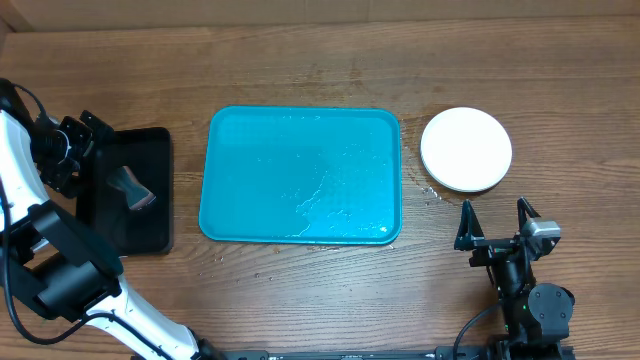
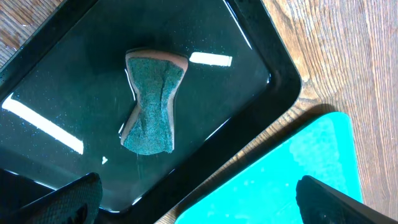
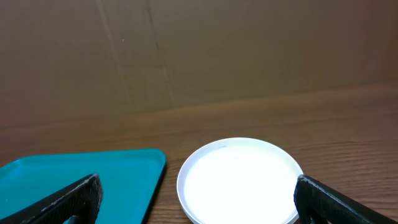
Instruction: Clean dirty plates on tray and stack at the side
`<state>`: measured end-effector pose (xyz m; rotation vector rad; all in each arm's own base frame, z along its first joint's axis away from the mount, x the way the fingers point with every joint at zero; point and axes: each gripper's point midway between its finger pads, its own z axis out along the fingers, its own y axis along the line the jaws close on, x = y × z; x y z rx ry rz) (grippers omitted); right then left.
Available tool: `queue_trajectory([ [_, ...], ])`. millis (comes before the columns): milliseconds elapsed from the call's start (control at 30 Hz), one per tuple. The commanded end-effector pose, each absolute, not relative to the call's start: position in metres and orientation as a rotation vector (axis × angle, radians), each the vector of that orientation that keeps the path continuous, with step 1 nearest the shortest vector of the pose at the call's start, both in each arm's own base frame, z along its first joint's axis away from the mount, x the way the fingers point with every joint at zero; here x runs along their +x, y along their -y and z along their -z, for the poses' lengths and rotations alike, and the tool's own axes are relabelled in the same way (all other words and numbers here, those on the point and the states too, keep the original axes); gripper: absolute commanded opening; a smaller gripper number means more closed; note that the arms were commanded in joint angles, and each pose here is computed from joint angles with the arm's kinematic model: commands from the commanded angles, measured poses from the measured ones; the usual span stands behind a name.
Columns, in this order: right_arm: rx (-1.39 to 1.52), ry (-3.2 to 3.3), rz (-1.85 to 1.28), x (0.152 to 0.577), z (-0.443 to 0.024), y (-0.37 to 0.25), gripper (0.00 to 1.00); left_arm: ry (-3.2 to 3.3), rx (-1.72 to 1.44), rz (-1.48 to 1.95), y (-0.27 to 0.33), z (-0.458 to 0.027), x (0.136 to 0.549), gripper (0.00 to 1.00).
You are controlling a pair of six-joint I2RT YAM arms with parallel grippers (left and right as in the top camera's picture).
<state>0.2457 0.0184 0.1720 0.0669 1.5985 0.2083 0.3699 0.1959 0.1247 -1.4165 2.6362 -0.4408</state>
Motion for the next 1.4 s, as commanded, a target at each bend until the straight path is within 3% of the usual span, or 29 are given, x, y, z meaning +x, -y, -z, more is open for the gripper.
queue_trajectory([
  [0, 0.07, -1.595, -0.204, 0.246, -0.17, -0.018, 1.0, -2.619, -1.379, 0.431, -0.196, -0.136, 0.373, 1.0],
  [333, 0.07, -1.595, -0.204, 0.246, -0.17, -0.018, 1.0, -2.627, -1.378, 0.417, -0.198, -0.134, 0.372, 1.0],
  [633, 0.07, -1.595, -0.204, 0.246, -0.17, -0.018, 1.0, -2.707, -1.433, 0.332, -0.189, -0.145, 0.337, 1.0],
  [933, 0.07, -1.595, -0.204, 0.246, -0.17, -0.018, 1.0, -2.517, -0.674, 0.215, -0.1, -0.231, 0.337, 1.0],
  [1100, 0.07, -1.595, -0.204, 0.246, -0.17, -0.018, 1.0, -2.339, -0.172, 0.119, -0.026, -0.246, 0.299, 1.0],
  [1367, 0.07, -1.595, -0.204, 0.246, -0.17, -0.018, 1.0, -2.136, -0.014, 0.127, 0.009, -0.262, 0.231, 1.0],
])
